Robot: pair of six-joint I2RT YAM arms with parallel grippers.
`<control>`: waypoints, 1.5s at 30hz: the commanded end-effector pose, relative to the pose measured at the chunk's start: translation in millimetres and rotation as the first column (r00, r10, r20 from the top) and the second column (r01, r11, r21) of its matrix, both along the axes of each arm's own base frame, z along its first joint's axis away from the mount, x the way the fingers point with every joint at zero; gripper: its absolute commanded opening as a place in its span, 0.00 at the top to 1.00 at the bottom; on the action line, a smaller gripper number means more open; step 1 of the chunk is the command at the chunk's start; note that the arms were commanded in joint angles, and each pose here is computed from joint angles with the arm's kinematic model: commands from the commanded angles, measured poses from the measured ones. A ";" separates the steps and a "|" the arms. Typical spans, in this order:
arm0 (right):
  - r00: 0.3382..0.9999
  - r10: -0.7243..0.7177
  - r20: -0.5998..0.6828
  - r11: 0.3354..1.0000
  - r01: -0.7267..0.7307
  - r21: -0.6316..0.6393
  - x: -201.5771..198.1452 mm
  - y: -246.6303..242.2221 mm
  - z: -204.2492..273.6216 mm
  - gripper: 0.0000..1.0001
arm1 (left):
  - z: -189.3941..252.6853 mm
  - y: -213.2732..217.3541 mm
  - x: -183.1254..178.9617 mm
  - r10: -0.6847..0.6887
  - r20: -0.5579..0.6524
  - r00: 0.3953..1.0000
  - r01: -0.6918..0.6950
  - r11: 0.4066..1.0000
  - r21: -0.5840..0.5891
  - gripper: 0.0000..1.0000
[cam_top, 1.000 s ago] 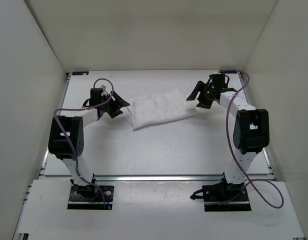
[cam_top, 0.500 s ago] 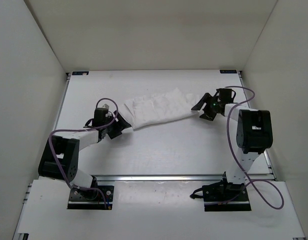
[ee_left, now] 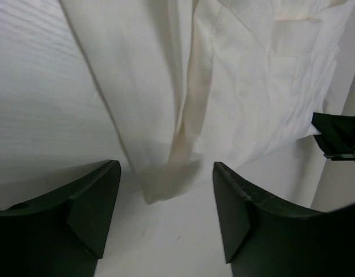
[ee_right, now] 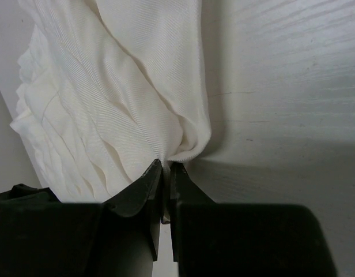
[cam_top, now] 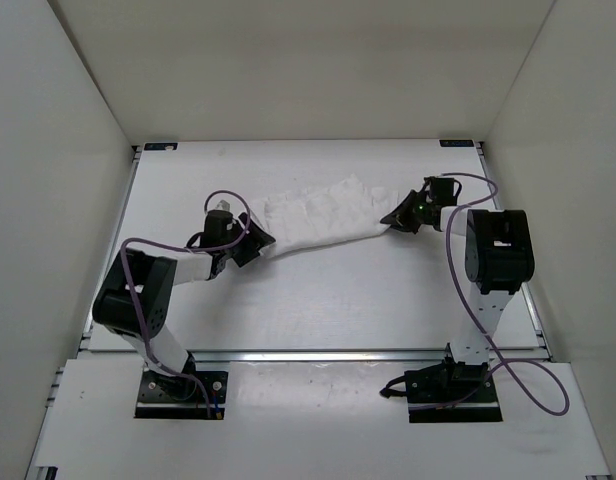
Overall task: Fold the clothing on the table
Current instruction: Fold the skirt
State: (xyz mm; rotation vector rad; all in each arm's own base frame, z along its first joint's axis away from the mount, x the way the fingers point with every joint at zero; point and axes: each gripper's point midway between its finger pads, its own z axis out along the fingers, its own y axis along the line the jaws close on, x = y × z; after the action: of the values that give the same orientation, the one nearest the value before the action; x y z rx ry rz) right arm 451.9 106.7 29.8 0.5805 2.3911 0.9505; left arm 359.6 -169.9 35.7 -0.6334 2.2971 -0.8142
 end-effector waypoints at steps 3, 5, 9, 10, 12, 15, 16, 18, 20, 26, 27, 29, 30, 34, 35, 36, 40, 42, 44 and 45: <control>0.999 0.004 0.040 0.999 -0.002 -0.040 -8.3 -3.1 7.9 0.99 | -19.2 -22.1 -0.6 -0.029 -0.049 0.998 0.027 0.999 -0.042 0.49; 0.998 0.016 0.061 0.998 -0.013 -0.056 -6.9 -11.5 17.5 1.00 | -17.5 -28.9 1.6 -0.053 -0.041 0.998 0.051 0.997 -0.052 0.90; 0.988 0.143 0.063 0.969 -0.127 -0.213 -0.5 -14.5 35.8 1.00 | -26.3 -30.0 -0.6 -0.063 -0.061 0.996 0.060 0.997 -0.048 1.00; 0.987 0.146 0.073 0.963 -0.125 -0.237 3.8 -18.9 42.2 1.00 | -27.7 -28.9 -0.3 -0.060 -0.061 0.996 0.058 0.997 -0.045 1.00; 0.972 0.197 0.125 0.935 -0.148 -0.322 13.0 -5.4 65.9 1.00 | -28.1 -30.3 -1.8 -0.057 -0.065 0.996 0.053 0.996 -0.066 1.00; 0.930 0.293 0.223 0.893 -0.183 -0.411 19.3 38.7 103.7 1.00 | -28.9 -31.3 -4.6 -0.071 -0.065 0.995 0.066 0.995 -0.070 1.00; 0.925 0.301 0.234 0.882 -0.177 -0.436 19.9 44.4 108.4 1.00 | -30.7 -29.8 -2.7 -0.068 -0.069 0.995 0.063 0.995 -0.073 1.00; 0.865 0.404 0.297 0.844 -0.227 -0.486 18.4 89.4 134.8 1.00 | -32.9 -33.4 -4.8 -0.082 -0.078 0.994 0.076 0.994 -0.078 1.00; 0.830 0.457 0.320 0.825 -0.260 -0.502 13.0 120.4 142.7 1.00 | -32.2 -36.2 -4.8 -0.091 -0.073 0.993 0.085 0.993 -0.082 1.00; 0.707 0.600 0.374 0.783 -0.422 -0.457 -27.5 214.4 147.3 1.00 | -32.8 -40.8 -5.0 -0.127 -0.077 0.989 0.121 0.989 -0.083 1.00; 0.689 0.623 0.371 0.769 -0.452 -0.453 -35.7 227.3 143.7 1.00 | -33.8 -42.2 -6.4 -0.138 -0.085 0.987 0.131 0.988 -0.079 1.00; 0.673 0.653 0.346 0.748 -0.502 -0.435 -50.5 247.4 129.7 1.00 | -32.5 -41.0 -4.1 -0.132 -0.079 0.988 0.127 0.989 -0.073 1.00; 0.668 0.665 0.333 0.738 -0.520 -0.431 -55.5 252.5 123.9 1.00 | -35.6 -40.0 -7.2 -0.131 -0.089 0.987 0.125 0.990 -0.072 1.00; 0.633 0.708 0.313 0.703 -0.590 -0.398 -80.1 278.5 105.7 1.00 | -31.8 -40.2 -6.5 -0.135 -0.075 0.988 0.129 0.988 -0.080 1.00; 0.629 0.717 0.299 0.694 -0.608 -0.385 -84.5 283.4 96.2 1.00 | -30.4 -40.2 -7.9 -0.138 -0.073 0.988 0.132 0.988 -0.081 1.00; 0.624 0.724 0.293 0.688 -0.622 -0.374 -88.0 284.2 94.0 1.00 | -32.6 -39.5 -8.2 -0.135 -0.082 0.988 0.128 0.988 -0.082 1.00; 0.620 0.740 0.262 0.672 -0.657 -0.343 -87.8 292.7 81.6 1.00 | -29.4 -36.5 -9.7 -0.136 -0.069 0.988 0.131 0.989 -0.075 0.90; 0.623 0.739 0.256 0.673 -0.665 -0.325 -84.8 294.2 77.5 1.00 | -32.0 -36.7 -16.9 -0.156 -0.078 0.985 0.152 0.987 -0.058 0.71; 0.611 0.746 0.264 0.666 -0.679 -0.310 -81.4 299.0 77.2 1.00 | -31.0 -37.0 -23.8 -0.178 -0.080 0.981 0.172 0.982 -0.075 0.54; 0.613 0.750 0.248 0.661 -0.690 -0.295 -82.3 299.3 73.5 1.00 | -27.5 -37.3 -23.4 -0.189 -0.071 0.979 0.182 0.979 -0.092 0.48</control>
State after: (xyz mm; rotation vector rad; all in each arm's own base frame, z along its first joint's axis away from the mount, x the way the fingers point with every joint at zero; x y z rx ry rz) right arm 359.1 390.5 78.2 -0.6592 2.3959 0.9197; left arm 361.2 -214.2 23.9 -0.5245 2.3393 -1.0174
